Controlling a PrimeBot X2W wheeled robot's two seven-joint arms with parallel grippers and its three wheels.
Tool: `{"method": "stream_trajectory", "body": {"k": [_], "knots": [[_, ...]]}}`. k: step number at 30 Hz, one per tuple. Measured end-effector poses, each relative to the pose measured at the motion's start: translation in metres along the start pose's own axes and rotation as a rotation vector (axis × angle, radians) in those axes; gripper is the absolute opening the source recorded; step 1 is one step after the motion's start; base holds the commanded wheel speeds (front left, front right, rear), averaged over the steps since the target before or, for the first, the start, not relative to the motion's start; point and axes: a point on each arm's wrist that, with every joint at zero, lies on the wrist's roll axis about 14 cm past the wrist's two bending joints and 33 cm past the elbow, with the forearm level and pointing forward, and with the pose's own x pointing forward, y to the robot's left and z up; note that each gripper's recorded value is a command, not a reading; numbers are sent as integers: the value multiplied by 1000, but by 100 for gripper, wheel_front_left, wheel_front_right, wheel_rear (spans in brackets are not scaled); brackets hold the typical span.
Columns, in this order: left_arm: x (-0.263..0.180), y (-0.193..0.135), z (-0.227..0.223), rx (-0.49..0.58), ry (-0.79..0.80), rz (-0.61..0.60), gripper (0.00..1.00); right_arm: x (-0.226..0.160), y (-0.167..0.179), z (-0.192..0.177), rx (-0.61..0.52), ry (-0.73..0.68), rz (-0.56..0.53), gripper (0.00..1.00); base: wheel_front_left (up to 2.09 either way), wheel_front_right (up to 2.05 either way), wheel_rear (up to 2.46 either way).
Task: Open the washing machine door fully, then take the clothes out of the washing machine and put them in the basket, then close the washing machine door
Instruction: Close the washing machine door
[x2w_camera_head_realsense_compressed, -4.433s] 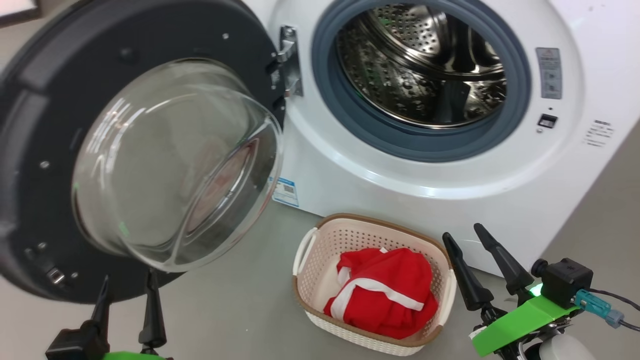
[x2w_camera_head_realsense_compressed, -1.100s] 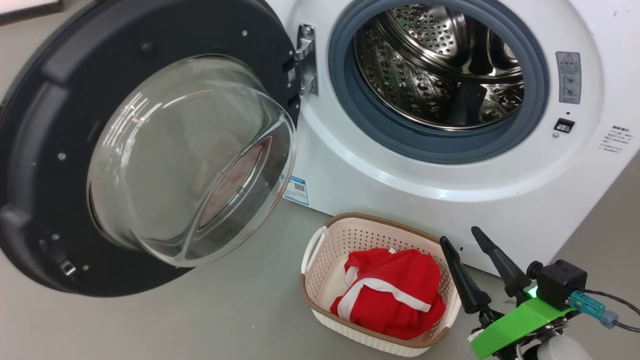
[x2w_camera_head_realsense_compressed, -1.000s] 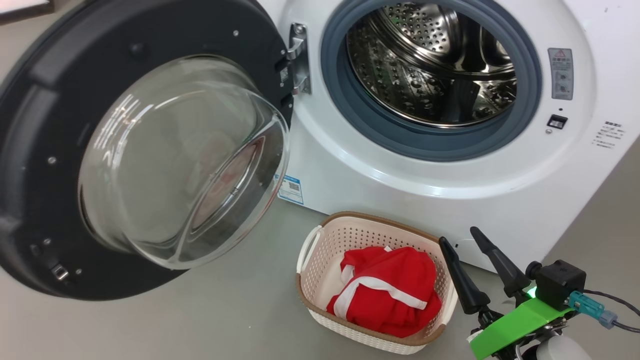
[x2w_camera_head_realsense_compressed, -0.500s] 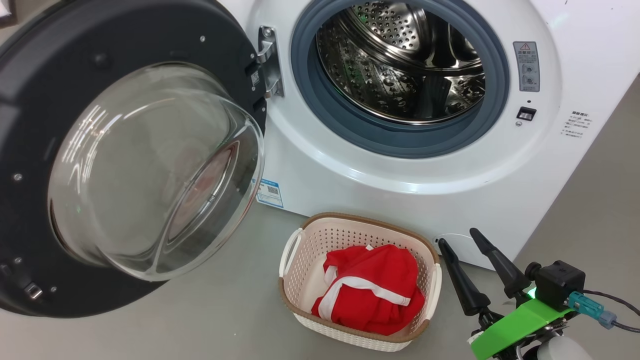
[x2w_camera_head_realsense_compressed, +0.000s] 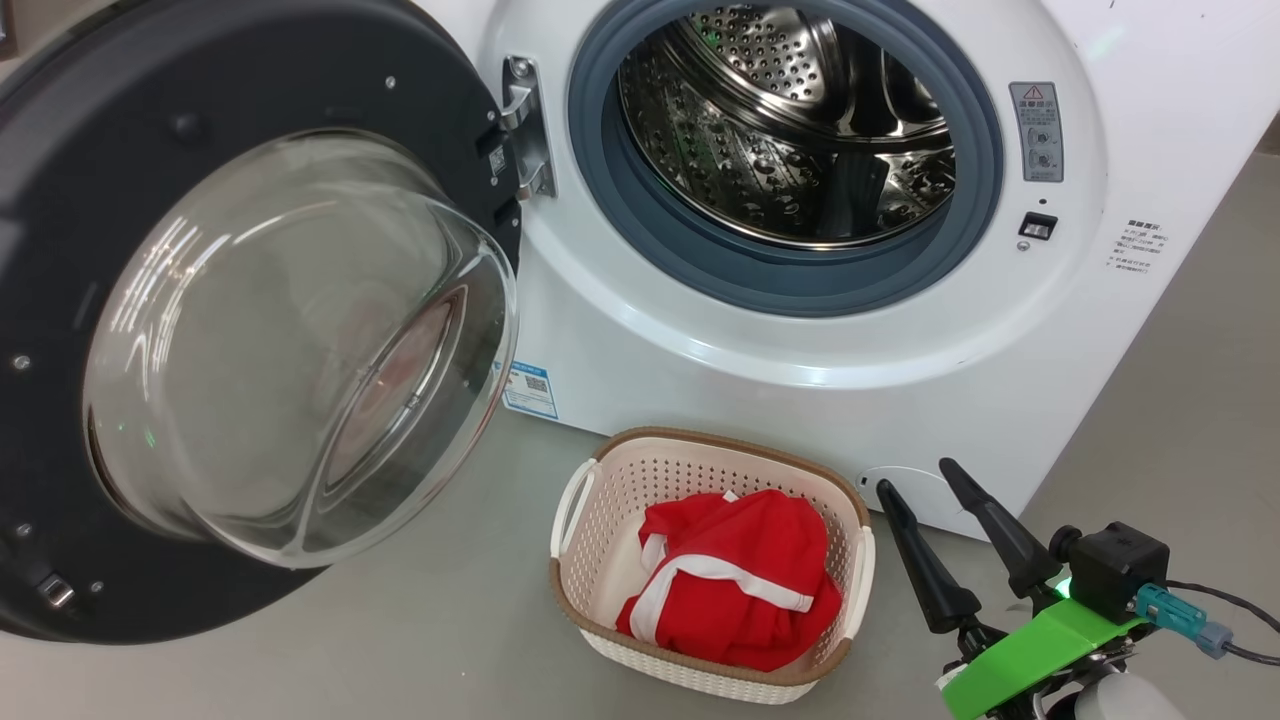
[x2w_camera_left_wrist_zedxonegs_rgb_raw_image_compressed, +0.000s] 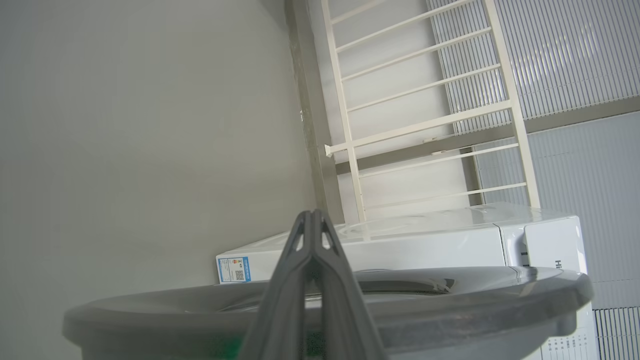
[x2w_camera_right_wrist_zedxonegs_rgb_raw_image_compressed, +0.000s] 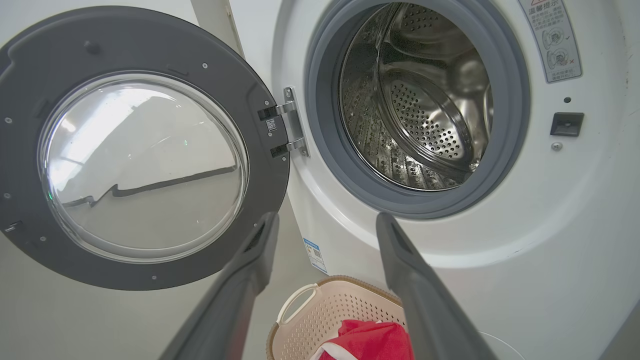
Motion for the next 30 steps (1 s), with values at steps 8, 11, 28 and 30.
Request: {"method": "stream_trajectory", "body": {"k": [8,11,28,30], "knots": [[2,-6,-16,21,71,-14,0,0,0,1,-1,-1,-1,100,0,0,0],[3,-10,-21,34,106,-25,0,-1,0,1,0,-2,-3,100,0,0,0],[-23,-31,-51,114,325,-126,0,3,5,4,6,-12,6,100,0,0,0],[-26,-32,-56,119,348,-129,0,3,5,4,5,-13,6,100,0,0,0]]}}
